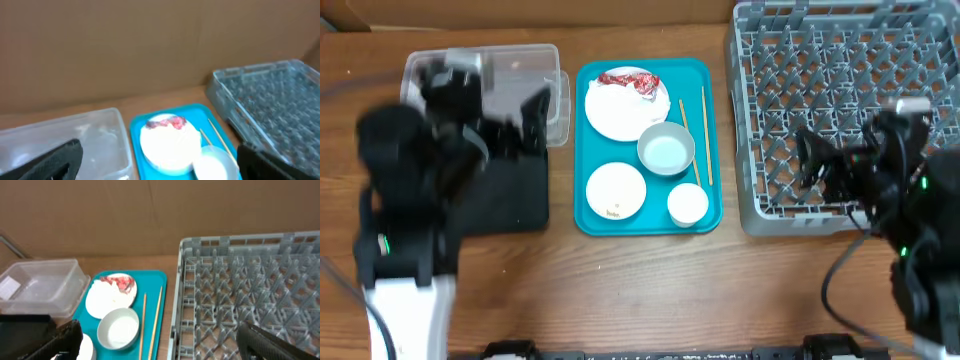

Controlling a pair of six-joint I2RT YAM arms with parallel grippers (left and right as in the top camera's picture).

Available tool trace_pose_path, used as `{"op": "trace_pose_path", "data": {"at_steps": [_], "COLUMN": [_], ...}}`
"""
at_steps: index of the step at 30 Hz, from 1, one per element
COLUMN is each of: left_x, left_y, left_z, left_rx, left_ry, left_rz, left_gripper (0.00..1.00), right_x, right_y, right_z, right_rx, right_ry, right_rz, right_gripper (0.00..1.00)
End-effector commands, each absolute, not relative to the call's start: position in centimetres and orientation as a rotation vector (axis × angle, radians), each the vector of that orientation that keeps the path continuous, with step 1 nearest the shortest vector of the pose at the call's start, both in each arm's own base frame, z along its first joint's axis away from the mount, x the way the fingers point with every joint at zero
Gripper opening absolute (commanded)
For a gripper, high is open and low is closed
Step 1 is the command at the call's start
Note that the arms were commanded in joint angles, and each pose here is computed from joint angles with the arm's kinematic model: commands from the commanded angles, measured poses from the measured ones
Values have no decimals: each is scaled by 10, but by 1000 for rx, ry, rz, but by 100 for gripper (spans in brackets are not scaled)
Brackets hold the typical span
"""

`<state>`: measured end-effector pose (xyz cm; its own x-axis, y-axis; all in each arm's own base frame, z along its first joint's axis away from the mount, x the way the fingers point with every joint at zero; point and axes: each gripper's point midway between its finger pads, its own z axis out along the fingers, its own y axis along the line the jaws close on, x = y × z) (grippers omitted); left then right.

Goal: Sort waste into correct bins and load items into the dishwasher
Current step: 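Reach the left gripper to the white plate and grasp the red wrapper and tissue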

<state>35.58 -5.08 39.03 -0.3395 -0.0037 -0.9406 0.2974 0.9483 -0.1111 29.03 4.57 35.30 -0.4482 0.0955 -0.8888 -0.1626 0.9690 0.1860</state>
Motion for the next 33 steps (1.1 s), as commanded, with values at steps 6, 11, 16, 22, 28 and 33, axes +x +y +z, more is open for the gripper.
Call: {"op": "trace_pose_path", "data": {"at_steps": [6,11,16,22,28,33], "left_x": [448,482,502,531,565,570], "left_y": [-97,-117,-142,-165,-161,-164], "left_z": [366,322,266,214,155,105], "left_rx": [301,360,324,332,-63,-227], "left_ry": [2276,2385,2501,2535,2595,2650], "left_rz": [-192,-129,-295,-407,-318,-217], "left_gripper": [100,100,100,100,95,100], "right_x": [326,338,343,339,334,328], "right_y": [53,55,55,62,61,61], "right_z": [330,308,295,288,283,277], "right_rx": [-47,-44,-28,2,7,14], "right_ry": [2202,2274,2320,2361,2390,2425], "right_rz": [326,341,347,411,412,412], "right_gripper": [100,100,100,100,100,100]}}
